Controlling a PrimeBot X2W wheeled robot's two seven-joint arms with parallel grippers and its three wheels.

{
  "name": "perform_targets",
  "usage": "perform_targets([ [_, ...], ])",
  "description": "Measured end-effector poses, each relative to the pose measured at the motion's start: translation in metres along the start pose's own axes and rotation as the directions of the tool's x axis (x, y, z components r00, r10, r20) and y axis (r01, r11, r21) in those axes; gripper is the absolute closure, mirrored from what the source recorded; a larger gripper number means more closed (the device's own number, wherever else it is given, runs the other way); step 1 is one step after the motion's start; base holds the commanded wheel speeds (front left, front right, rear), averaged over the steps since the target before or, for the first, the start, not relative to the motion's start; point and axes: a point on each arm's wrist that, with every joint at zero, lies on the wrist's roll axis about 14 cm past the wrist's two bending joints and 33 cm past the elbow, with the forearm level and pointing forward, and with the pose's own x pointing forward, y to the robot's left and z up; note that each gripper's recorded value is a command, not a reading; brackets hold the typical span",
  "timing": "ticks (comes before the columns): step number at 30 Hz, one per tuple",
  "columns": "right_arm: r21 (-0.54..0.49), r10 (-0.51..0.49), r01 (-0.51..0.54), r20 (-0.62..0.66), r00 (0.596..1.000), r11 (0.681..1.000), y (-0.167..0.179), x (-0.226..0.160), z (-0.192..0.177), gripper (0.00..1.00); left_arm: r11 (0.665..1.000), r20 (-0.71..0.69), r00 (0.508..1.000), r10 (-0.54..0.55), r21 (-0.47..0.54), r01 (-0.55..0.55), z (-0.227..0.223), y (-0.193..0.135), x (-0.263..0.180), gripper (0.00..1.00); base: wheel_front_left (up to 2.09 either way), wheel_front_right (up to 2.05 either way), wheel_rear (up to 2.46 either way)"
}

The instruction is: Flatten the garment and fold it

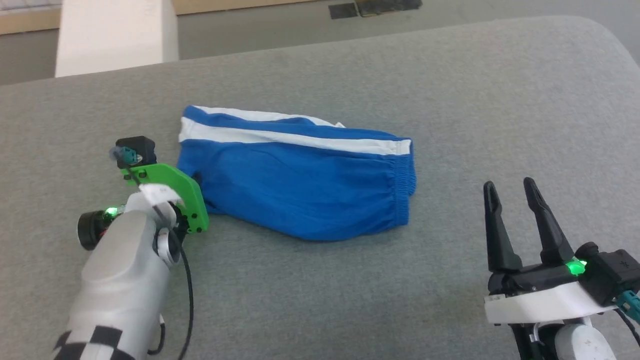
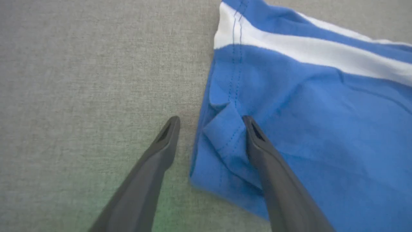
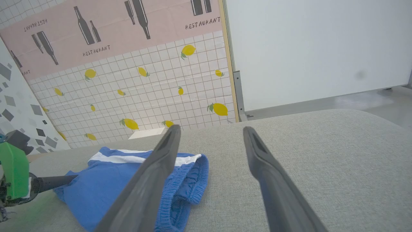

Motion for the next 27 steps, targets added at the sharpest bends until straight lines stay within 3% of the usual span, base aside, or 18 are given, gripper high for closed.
perform_targets([
  [7, -0.005, -0.025, 0.025, -0.002, 1.0, 1.0, -0.007, -0.003, 0.001, 0.0, 1.0, -0.238, 0.971, 0.016, 0.003, -0.016, -0.016, -0.005, 0.011, 0.0, 0.0, 0.0, 0.0],
  [8, -0.006, -0.025, 0.025, -0.001, 1.0, 1.0, -0.008, -0.003, 0.001, 0.0, 1.0, -0.269, 0.963, 0.012, 0.006, -0.011, -0.018, -0.006, 0.01, 0.04, 0.0, 0.0, 0.0],
  [9, -0.006, -0.025, 0.025, -0.001, 1.0, 1.0, -0.008, -0.002, 0.001, 0.0, 1.0, -0.293, 0.956, 0.008, 0.011, -0.005, -0.019, -0.007, 0.009, 0.6, 0.0, 0.0, 0.0],
  [10, -0.005, -0.024, 0.024, 0.0, 1.0, 1.0, -0.007, -0.002, 0.001, 0.0, 1.0, -0.305, 0.952, 0.004, 0.016, 0.001, -0.019, -0.008, 0.009, 1.0, 0.0, 0.0, 0.0],
  [16, 0.002, -0.004, 0.004, 0.002, 1.0, 1.0, -0.001, -0.001, 0.001, 0.0, 0.999, -0.314, 0.949, -0.03, 0.018, 0.038, -0.021, -0.017, 0.005, 1.0, 0.0, 0.0, 0.0],
  [27, 0.011, 0.025, -0.025, 0.013, 1.0, 1.0, 0.009, -0.008, 0.005, 0.0, 0.997, -0.073, 0.996, -0.046, -0.06, 0.042, -0.022, -0.009, -0.027, 1.0, 0.0, 0.0, 0.0],
])
